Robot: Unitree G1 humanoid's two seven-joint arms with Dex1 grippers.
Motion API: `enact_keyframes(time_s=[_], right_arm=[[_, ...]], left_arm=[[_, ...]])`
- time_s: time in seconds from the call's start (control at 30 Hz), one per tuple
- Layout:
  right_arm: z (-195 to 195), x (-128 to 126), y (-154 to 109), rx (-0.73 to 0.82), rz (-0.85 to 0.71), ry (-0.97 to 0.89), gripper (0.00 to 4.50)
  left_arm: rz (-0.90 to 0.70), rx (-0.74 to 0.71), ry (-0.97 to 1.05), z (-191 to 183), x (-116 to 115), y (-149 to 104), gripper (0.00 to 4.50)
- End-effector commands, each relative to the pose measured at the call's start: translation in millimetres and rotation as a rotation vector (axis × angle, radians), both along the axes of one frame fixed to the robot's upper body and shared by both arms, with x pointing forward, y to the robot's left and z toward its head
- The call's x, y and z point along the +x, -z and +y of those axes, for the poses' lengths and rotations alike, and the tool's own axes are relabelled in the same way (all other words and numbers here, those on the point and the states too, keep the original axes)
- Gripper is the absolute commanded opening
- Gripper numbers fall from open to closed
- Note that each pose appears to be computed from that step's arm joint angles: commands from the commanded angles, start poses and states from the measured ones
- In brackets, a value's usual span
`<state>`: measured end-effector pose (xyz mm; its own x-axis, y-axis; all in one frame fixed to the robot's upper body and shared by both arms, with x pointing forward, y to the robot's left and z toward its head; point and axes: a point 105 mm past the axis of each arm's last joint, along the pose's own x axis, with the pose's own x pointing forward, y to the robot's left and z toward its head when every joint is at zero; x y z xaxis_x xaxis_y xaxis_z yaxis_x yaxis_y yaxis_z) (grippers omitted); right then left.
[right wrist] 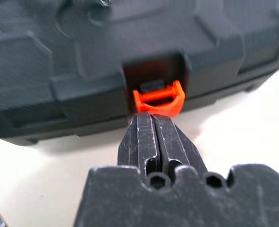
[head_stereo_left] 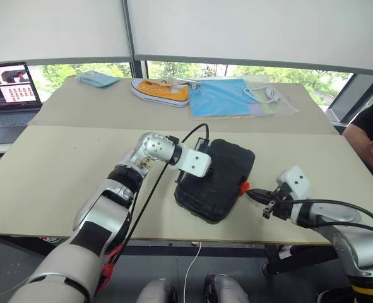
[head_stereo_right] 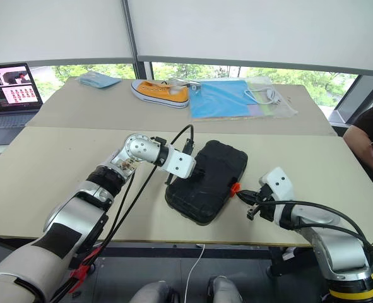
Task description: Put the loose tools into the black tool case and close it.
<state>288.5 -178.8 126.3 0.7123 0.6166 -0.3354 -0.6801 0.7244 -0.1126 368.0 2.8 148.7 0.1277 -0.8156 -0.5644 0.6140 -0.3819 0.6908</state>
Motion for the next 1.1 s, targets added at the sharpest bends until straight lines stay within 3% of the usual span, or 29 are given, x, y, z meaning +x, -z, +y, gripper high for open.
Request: enact_keyframes(time_s=[0.03, 0.23, 0.43, 0.63, 0.77, 0.8, 0.83, 0.9, 1.1], right_arm=[[20, 4, -31, 0.017, -0.147, -0.075, 0.03], [5, 5, -22, -0.042, -0.127, -0.04, 0.03], [-21, -5, -43, -0.015, -0.132, -0.009, 0.03], [-44, -35, -60, -0.035, -0.034, -0.143, 1.81], [-74, -54, -68, -0.037, 0.04, -0.177, 3.33], [-81, -57, -69, -0.037, 0.055, -0.178, 3.47], [-89, -61, -70, -0.038, 0.073, -0.175, 3.94], [-101, -65, -72, -0.046, 0.09, -0.172, 4.48], [-105, -61, -76, -0.04, 0.069, -0.179, 4.48]], left_arm=[[0.112, 0.154, 0.048, -3, -19, 54, 0.0], [0.114, 0.154, 0.026, 3, -16, 55, 0.0], [0.213, 0.023, -0.102, 17, -2, 35, 0.0], [0.451, -0.225, -0.346, 92, 16, -17, 1.68], [0.577, -0.304, -0.458, 163, 2, -47, 3.3], [0.6, -0.318, -0.476, 174, -2, -53, 3.45], [0.631, -0.321, -0.508, 188, -9, -59, 3.98], [0.645, -0.32, -0.547, 207, -21, -65, 4.48], [0.626, -0.304, -0.578, 211, -37, -67, 4.48]])
